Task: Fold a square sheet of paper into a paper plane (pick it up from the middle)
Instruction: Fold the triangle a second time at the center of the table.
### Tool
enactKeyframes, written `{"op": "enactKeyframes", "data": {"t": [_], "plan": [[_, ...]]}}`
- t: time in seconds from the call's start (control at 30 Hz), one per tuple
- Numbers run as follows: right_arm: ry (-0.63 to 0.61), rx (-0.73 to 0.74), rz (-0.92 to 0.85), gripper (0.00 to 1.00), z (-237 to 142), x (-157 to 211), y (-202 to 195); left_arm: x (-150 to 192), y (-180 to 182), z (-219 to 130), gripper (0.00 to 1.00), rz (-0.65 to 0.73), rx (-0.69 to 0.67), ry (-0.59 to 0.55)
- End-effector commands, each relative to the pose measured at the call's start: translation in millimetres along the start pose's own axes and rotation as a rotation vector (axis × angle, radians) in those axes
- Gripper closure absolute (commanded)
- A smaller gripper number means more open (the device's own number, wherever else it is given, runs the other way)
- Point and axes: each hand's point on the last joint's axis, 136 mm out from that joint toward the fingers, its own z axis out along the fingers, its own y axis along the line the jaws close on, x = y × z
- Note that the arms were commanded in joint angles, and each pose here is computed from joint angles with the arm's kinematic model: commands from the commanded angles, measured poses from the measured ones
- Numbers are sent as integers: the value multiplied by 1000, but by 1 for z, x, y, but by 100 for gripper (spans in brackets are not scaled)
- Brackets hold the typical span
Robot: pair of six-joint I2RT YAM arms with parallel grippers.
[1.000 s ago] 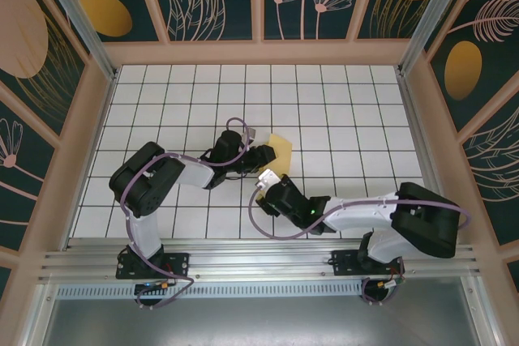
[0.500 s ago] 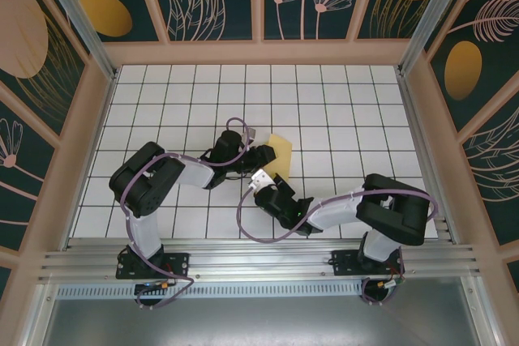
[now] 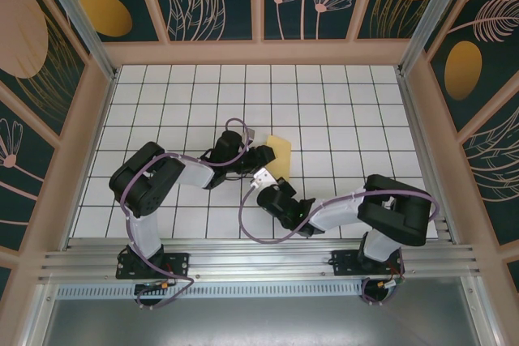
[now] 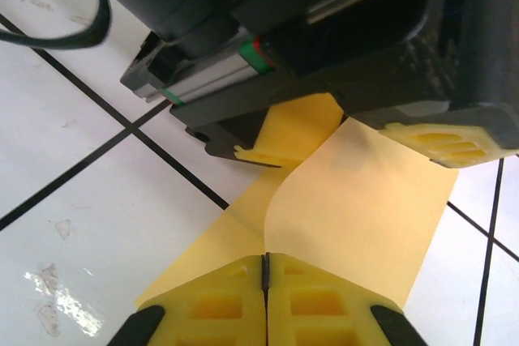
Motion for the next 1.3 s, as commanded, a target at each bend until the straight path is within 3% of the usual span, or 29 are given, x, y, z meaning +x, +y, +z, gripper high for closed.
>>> {"op": "enactKeyframes", "data": {"t": [0.0, 0.17, 0.4, 0.6, 0.93, 1.27], "plan": [[1, -20, 56, 100, -4, -1, -5, -6, -3, -3, 52, 14, -5, -23], [8, -53, 122, 100, -4, -2, -14, -9, -2, -6, 51, 9, -18, -42], [-11, -304, 299, 100, -11, -14, -12, -21, 9, -23, 45, 13, -130, -132], [-27, -432, 440, 100, -16, -24, -23, -29, 17, -37, 43, 14, -214, -192], [36, -654, 637, 100, -16, -29, -25, -31, 9, -55, 44, 40, -232, -223], [7, -711, 789, 100, -19, -60, -31, -30, 7, -66, 45, 59, -260, -228]]}}
